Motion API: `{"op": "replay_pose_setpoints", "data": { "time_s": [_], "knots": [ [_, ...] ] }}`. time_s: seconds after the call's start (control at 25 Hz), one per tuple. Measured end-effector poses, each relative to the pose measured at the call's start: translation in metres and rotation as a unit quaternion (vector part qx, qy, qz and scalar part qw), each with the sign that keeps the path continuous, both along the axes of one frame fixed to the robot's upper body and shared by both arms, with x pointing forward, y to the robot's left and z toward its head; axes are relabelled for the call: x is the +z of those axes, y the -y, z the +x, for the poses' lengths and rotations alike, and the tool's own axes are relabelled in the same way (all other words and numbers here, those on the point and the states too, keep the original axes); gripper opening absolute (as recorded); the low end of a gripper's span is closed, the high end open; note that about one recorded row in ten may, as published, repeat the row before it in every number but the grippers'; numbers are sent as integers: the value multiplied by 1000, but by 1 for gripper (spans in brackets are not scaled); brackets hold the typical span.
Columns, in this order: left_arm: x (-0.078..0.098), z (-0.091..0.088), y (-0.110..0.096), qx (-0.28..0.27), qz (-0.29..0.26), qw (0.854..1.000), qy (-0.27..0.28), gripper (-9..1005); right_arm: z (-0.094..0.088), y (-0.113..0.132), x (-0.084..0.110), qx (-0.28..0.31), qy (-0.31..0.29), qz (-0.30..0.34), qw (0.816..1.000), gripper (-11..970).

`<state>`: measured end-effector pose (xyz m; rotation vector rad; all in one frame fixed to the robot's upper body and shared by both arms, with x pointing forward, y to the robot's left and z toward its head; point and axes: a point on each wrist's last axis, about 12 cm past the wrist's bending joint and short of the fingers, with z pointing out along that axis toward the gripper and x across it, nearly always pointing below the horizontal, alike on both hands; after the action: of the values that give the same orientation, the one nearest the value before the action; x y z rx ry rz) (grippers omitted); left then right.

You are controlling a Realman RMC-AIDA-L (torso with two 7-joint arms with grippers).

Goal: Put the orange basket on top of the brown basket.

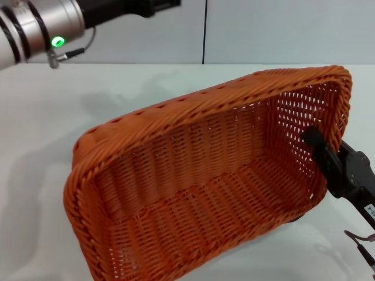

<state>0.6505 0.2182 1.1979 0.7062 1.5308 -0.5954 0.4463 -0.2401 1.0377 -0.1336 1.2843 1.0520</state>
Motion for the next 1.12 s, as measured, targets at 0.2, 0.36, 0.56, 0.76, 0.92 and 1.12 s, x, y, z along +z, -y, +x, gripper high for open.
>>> {"op": "replay_pose_setpoints", "data": {
  "time_s": [0.2,0.36,0.56,0.76,0.92,1.12],
  "knots": [
    [3,3,-12,28,-11,1000,9,798,-1,1,-2,-8,-4,-1,1000,198],
    [5,5,-29,63,-34,997,14,798,-2,-1,-4,-9,-13,-1,1000,207],
    [3,3,-36,72,-41,996,11,798,-3,-2,-10,-17,-38,-8,999,219],
    [0,1,-35,70,-42,997,6,798,-4,0,-13,-23,-48,-13,999,231],
    [-3,1,-35,70,-45,997,3,798,-5,2,-13,-21,-46,-16,999,240],
    [-3,0,-36,71,-50,996,2,798,-4,8,-10,-22,-31,-17,999,438]
  ]
}}
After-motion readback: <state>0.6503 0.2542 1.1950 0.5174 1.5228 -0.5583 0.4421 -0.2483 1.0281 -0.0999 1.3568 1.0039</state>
